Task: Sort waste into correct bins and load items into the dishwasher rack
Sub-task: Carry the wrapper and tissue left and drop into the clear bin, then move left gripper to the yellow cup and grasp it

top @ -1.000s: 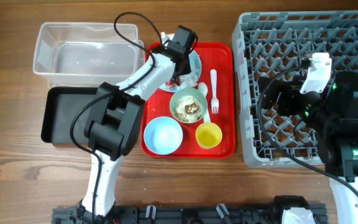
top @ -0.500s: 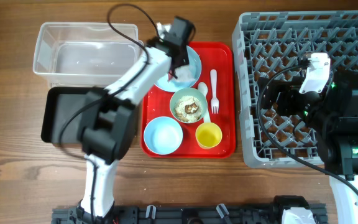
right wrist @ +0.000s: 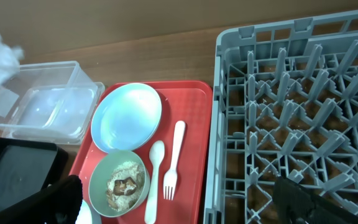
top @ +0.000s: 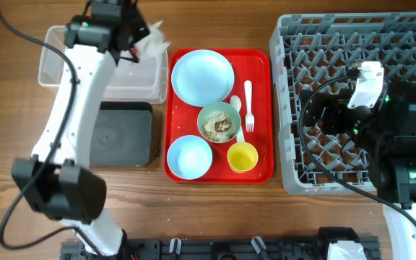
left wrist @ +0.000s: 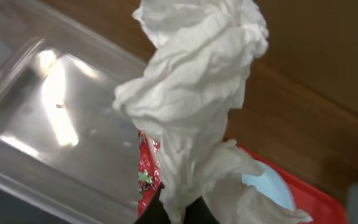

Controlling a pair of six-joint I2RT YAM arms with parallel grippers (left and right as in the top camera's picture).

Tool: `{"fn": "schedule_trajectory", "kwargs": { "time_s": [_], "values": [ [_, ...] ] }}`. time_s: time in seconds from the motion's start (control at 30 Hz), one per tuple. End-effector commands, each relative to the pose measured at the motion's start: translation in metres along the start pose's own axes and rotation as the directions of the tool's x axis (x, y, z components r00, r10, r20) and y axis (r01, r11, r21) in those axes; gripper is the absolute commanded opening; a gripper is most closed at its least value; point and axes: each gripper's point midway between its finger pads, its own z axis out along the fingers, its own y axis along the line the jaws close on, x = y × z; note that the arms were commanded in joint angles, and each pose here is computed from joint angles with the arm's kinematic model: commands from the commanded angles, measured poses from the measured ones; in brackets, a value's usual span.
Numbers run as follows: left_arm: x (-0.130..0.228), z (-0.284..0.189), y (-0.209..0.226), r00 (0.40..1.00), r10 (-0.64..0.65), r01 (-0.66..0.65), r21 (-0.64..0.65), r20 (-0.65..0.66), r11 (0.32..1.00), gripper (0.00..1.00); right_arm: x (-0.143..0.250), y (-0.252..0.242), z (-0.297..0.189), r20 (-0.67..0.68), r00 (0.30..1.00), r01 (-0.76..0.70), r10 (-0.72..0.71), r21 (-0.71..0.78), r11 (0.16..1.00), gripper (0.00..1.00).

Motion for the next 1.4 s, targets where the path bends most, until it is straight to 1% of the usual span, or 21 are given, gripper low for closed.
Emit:
{"fn": "schedule_trajectory", "kwargs": {
  "time_s": [0.0, 0.03, 0.07, 0.13, 0.23, 0.27, 0.3, 0.33, 0.37, 0.43, 0.6, 0.63, 0.77, 0.9, 0.97, 1.03, 1.17, 1.23, 1.33, 1.37],
  "values": [
    [0.028, 0.056, 0.039, 0.993, -0.011, -0.003, -0.121, -0.115, 0.993, 0.05, -0.008, 0.006, -0.004, 0.018, 0.999, 0.027, -0.026, -0.021, 0.999, 0.99],
    [0.030, 0.063, 0.044, 0.992, -0.008, -0.009, -0.132, -0.127, 0.991, 0.11, -0.008, 0.006, -0.003, 0.017, 1.000, 0.026, -0.026, -0.021, 0.999, 0.99],
    [0.033, 0.072, 0.048, 0.990, 0.000, -0.020, -0.144, -0.143, 0.989, 0.21, -0.008, 0.006, -0.003, 0.017, 1.000, 0.026, -0.026, -0.021, 0.999, 1.00],
    [0.038, 0.087, 0.056, 0.986, 0.005, -0.032, -0.162, -0.165, 0.986, 0.48, -0.007, 0.005, -0.002, 0.013, 1.000, 0.024, -0.024, -0.021, 0.999, 0.99],
    [0.042, 0.099, 0.061, 0.983, 0.020, -0.052, -0.172, -0.182, 0.984, 0.73, -0.006, 0.005, -0.001, 0.005, 1.000, 0.022, -0.022, -0.020, 1.000, 0.99],
    [0.041, 0.100, 0.061, 0.983, 0.030, -0.062, -0.169, -0.182, 0.984, 0.79, -0.005, 0.005, -0.001, 0.002, 1.000, 0.021, -0.021, -0.020, 1.000, 0.99],
    [0.041, 0.100, 0.061, 0.983, 0.037, -0.068, -0.166, -0.180, 0.984, 0.87, -0.005, 0.005, -0.001, 0.002, 1.000, 0.020, -0.020, -0.020, 1.000, 0.99],
    [0.039, 0.099, 0.060, 0.984, 0.037, -0.065, -0.163, -0.173, 0.985, 0.92, -0.005, 0.004, 0.000, 0.001, 1.000, 0.020, -0.020, -0.020, 1.000, 1.00],
    [0.035, 0.096, 0.058, 0.986, 0.036, -0.062, -0.156, -0.162, 0.986, 1.00, -0.005, 0.004, 0.000, 0.000, 1.000, 0.020, -0.020, -0.020, 1.000, 0.99],
    [0.031, 0.090, 0.054, 0.986, 0.057, -0.078, -0.134, -0.155, 0.988, 1.00, -0.005, 0.004, 0.000, -0.001, 1.000, 0.020, -0.020, -0.019, 1.000, 0.99],
    [0.034, 0.059, 0.023, 0.972, 0.149, -0.144, 0.041, -0.179, 0.989, 1.00, -0.005, 0.004, 0.000, -0.001, 1.000, 0.020, -0.020, -0.019, 1.000, 1.00],
    [0.038, 0.039, 0.009, 0.968, 0.166, -0.148, 0.103, -0.190, 0.984, 1.00, -0.005, 0.004, 0.000, -0.001, 1.000, 0.020, -0.020, -0.019, 1.000, 1.00],
    [0.058, 0.001, -0.017, 0.950, 0.218, -0.175, 0.198, -0.222, 0.964, 0.98, -0.005, 0.004, 0.000, 0.000, 1.000, 0.020, -0.020, -0.019, 1.000, 1.00],
    [0.103, -0.027, -0.045, 0.904, 0.296, -0.220, 0.258, -0.308, 0.941, 0.97, -0.006, 0.004, 0.000, 0.003, 1.000, 0.022, -0.021, -0.019, 1.000, 1.00],
    [0.129, -0.036, -0.053, 0.878, 0.307, -0.221, 0.258, -0.366, 0.940, 0.91, -0.006, 0.004, 0.000, 0.004, 1.000, 0.022, -0.022, -0.020, 1.000, 1.00],
    [0.155, -0.045, -0.060, 0.851, 0.313, -0.222, 0.252, -0.421, 0.942, 0.89, -0.006, 0.004, 0.000, 0.005, 1.000, 0.021, -0.021, -0.020, 1.000, 1.00],
    [0.201, -0.059, -0.078, 0.787, 0.415, -0.304, 0.298, -0.457, 0.905, 0.88, -0.006, 0.004, 0.000, 0.003, 1.000, 0.021, -0.021, -0.019, 1.000, 1.00],
    [0.221, -0.066, -0.081, 0.750, 0.453, -0.337, 0.311, -0.481, 0.889, 0.86, -0.005, 0.004, 0.000, -0.001, 1.000, 0.020, -0.020, -0.019, 1.000, 1.00],
    [0.250, -0.074, -0.086, 0.698, 0.494, -0.349, 0.357, -0.518, 0.867, 0.76, -0.004, 0.004, 0.001, -0.004, 1.000, 0.019, -0.019, -0.019, 1.000, 1.00],
    [0.264, -0.078, -0.090, 0.670, 0.511, -0.337, 0.393, -0.539, 0.856, 0.72, -0.004, 0.004, 0.001, -0.005, 1.000, 0.019, -0.019, -0.019, 1.000, 1.00]
  ]
}}
